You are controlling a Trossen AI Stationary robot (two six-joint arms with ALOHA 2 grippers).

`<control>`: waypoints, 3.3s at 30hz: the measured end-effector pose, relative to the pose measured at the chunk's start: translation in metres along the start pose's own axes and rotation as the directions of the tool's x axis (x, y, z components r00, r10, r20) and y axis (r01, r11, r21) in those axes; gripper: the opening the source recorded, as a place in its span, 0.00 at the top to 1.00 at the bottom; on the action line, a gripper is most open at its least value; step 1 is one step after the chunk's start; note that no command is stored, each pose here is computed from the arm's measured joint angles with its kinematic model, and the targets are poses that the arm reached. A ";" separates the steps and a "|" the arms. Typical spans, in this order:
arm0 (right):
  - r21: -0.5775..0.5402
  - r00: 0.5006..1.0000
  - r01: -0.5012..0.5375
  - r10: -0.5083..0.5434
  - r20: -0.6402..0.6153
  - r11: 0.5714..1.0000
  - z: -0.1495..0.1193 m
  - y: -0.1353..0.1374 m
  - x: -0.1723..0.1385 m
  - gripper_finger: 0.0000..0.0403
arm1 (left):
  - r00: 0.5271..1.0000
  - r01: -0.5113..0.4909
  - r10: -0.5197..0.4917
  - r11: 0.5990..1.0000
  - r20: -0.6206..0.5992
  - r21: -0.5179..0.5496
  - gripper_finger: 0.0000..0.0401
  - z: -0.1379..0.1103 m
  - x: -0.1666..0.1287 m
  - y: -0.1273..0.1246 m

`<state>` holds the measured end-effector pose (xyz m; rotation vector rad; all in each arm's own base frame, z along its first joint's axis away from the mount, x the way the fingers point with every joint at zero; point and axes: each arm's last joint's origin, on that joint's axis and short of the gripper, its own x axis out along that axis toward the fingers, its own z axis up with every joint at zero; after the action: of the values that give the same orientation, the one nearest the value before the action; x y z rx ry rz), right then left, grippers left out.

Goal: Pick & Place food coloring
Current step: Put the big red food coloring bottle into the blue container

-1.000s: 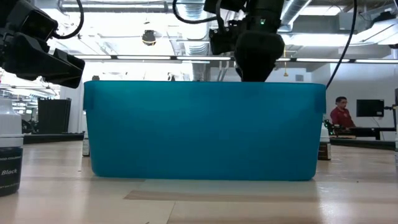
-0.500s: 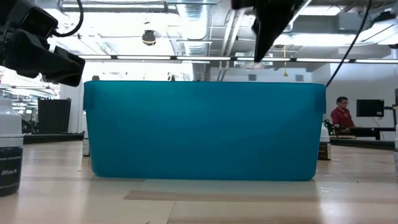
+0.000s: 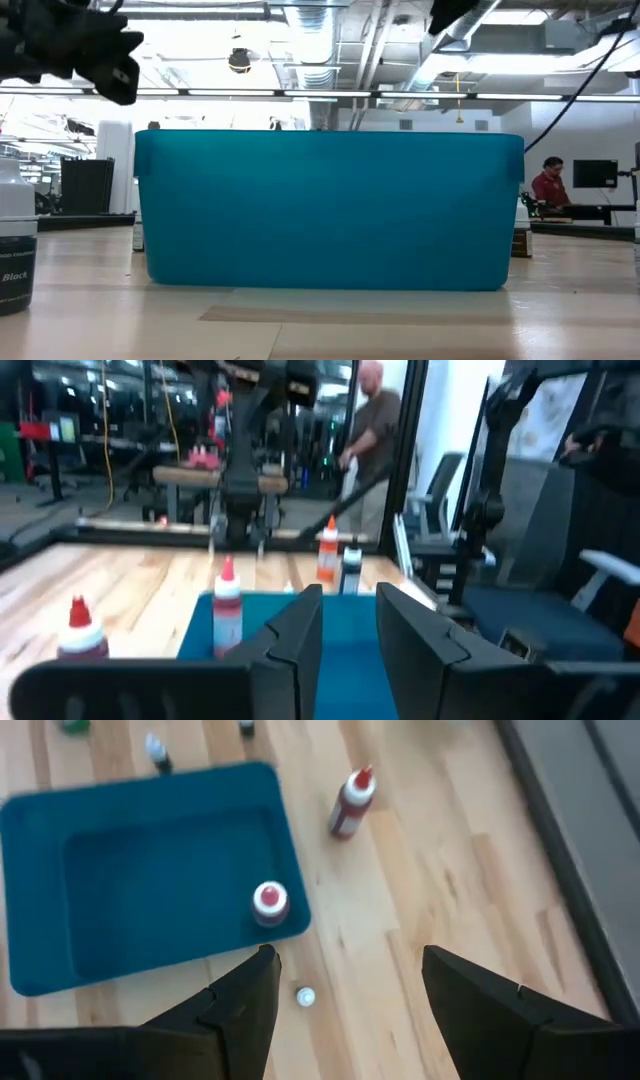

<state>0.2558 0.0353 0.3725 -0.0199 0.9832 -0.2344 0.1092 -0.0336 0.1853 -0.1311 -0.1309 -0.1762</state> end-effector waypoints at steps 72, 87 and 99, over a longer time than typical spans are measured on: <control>0.275 0.692 -0.347 0.048 0.720 0.897 -0.196 -0.045 0.010 0.42 | 0.798 -0.439 0.278 0.876 -0.535 -0.199 0.78 0.075 0.154 0.116; 0.275 0.696 -0.345 0.048 0.717 0.897 -0.196 -0.045 0.011 0.42 | 0.812 -0.351 0.180 0.911 -0.555 -0.218 0.78 0.072 0.155 0.121; 0.281 0.695 -0.351 0.047 0.717 0.893 -0.196 -0.045 0.011 0.42 | 0.799 -0.389 0.239 0.906 -0.552 -0.169 0.63 0.072 0.155 0.122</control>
<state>0.0907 0.0070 0.2600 0.3603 0.1489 -0.1928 0.2745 0.0703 0.2632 -0.3772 0.4658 0.1156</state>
